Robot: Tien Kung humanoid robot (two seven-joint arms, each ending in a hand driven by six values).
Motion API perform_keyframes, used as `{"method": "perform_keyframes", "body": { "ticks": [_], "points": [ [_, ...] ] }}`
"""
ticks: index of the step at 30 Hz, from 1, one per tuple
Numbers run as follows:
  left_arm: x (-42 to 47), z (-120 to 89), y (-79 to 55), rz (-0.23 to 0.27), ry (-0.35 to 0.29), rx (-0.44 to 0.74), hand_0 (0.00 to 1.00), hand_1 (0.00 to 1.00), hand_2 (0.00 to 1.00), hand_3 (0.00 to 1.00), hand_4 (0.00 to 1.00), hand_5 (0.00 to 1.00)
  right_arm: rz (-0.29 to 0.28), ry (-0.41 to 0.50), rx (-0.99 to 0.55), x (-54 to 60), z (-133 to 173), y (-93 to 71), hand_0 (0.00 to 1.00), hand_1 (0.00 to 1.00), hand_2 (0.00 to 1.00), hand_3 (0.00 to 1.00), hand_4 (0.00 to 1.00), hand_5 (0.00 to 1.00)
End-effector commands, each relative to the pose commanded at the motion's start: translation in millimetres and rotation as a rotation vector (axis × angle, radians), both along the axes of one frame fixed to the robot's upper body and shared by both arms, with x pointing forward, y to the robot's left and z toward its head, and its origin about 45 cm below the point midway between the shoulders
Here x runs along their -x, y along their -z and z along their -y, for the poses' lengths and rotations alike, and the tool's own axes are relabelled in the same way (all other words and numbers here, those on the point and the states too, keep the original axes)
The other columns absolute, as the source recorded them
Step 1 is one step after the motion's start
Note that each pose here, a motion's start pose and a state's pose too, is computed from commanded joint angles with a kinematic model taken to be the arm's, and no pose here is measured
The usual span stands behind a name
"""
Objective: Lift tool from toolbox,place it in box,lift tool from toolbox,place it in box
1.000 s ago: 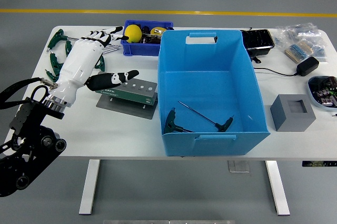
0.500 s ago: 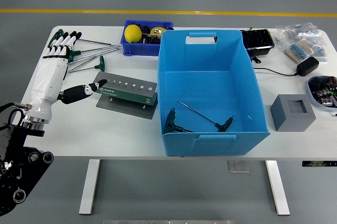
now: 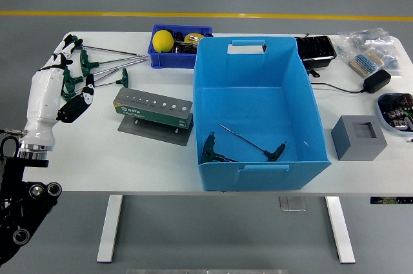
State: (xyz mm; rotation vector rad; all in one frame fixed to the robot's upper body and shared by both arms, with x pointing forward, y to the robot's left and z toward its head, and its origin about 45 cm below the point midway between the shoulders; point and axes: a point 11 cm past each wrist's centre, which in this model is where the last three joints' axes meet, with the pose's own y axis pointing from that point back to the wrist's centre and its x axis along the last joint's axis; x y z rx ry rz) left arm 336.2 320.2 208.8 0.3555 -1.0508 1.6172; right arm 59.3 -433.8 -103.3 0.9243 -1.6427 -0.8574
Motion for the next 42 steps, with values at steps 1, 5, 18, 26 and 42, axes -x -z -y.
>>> {"method": "perform_keyframes", "body": {
  "ticks": [1, 5, 18, 26, 42],
  "points": [
    [0.1, -1, 0.8, -0.003, -0.003, 0.011, 0.586, 0.781, 0.922, 0.853, 0.002, 0.002, 0.000, -0.001, 0.000, -0.3, 0, 0.0, 0.666, 0.629, 0.703, 0.569, 0.824, 0.730],
    [0.6, -3, 3.6, -0.014, -0.013, 0.039, 0.563, 0.673, 0.877, 0.764, 0.002, 0.002, 0.001, -0.002, 0.000, -0.9, 0, -0.2, 0.666, 0.629, 0.702, 0.568, 0.823, 0.729],
    [-0.7, -6, 4.0, -0.019, -0.025, 0.042, 0.571, 0.650, 0.868, 0.705, 0.002, 0.002, 0.003, -0.003, 0.001, -2.5, 0, -0.5, 0.665, 0.629, 0.702, 0.569, 0.825, 0.730],
    [-0.9, -8, 8.2, -0.041, -0.041, 0.050, 0.733, 0.750, 0.868, 0.798, 0.790, 0.210, 0.003, -0.005, 0.000, -3.1, 0, -0.5, 0.665, 0.630, 0.703, 0.569, 0.825, 0.730],
    [-1.8, -18, 18.1, -0.102, -0.104, 0.161, 0.592, 0.724, 0.998, 0.998, 0.998, 0.590, 0.003, -0.006, -0.001, -3.4, -1, -0.3, 0.665, 0.632, 0.705, 0.569, 0.826, 0.732]
  ]
}}
